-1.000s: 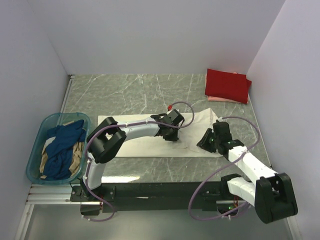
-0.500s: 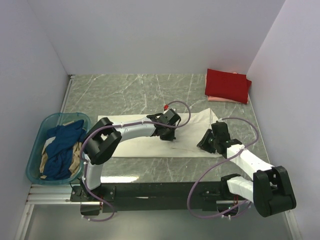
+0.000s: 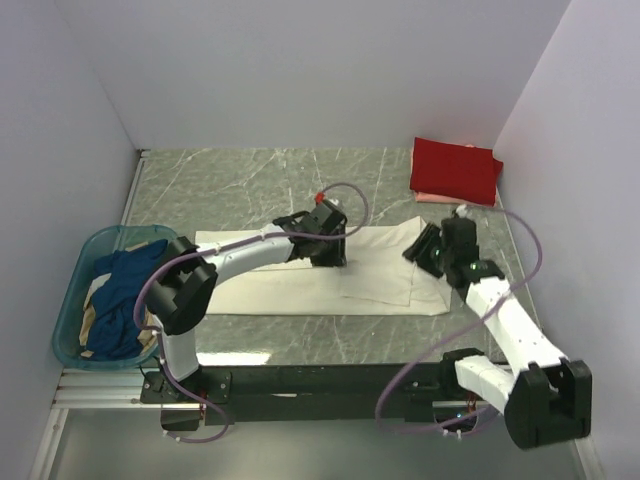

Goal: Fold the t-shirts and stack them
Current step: Fold the tshirt

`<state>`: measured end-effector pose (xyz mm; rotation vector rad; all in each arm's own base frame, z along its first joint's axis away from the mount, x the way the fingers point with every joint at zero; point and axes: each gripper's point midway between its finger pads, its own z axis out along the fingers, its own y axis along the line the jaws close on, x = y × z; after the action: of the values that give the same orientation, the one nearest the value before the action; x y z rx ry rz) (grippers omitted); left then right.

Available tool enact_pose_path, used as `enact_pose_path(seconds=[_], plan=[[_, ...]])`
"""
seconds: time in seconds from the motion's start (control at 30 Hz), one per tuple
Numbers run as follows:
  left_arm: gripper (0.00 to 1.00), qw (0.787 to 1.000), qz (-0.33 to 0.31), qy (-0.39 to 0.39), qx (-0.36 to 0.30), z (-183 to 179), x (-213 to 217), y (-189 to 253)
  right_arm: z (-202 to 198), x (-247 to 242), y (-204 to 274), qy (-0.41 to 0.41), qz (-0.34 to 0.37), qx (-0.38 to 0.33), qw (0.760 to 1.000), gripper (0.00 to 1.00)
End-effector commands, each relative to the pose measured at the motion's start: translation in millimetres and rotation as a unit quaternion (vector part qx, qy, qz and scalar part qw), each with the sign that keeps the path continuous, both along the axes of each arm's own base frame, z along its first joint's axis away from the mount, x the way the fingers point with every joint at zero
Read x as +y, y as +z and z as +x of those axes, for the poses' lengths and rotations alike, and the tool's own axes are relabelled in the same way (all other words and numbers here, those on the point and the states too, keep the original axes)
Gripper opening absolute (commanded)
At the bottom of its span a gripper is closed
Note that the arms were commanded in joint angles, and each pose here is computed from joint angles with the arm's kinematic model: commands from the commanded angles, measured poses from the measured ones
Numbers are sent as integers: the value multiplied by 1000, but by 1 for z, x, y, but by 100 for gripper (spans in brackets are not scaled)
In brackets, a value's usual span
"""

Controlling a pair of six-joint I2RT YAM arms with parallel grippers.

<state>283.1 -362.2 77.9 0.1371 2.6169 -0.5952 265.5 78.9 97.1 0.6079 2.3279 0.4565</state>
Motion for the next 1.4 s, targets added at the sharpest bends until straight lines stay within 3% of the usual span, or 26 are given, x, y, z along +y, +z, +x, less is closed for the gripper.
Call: enact_pose_path(seconds=[0.0, 0.17, 0.47, 0.77, 1.37], plan=[[44, 999, -32, 23, -32, 29, 11, 45, 48, -16, 37, -10, -13, -41, 999, 57], [42, 996, -19, 81, -28, 64, 41, 44, 106, -33, 27, -15, -8, -19, 1000, 57], [39, 988, -16, 153, 6, 97, 87, 19, 154, -63, 3, -40, -10, -11, 999, 56], [37, 985, -11, 171, 26, 103, 100, 0, 184, -66, -17, -48, 13, -8, 999, 44], [36, 980, 3, 195, 42, 105, 123, -14, 203, -70, -33, -52, 13, 5, 999, 35]])
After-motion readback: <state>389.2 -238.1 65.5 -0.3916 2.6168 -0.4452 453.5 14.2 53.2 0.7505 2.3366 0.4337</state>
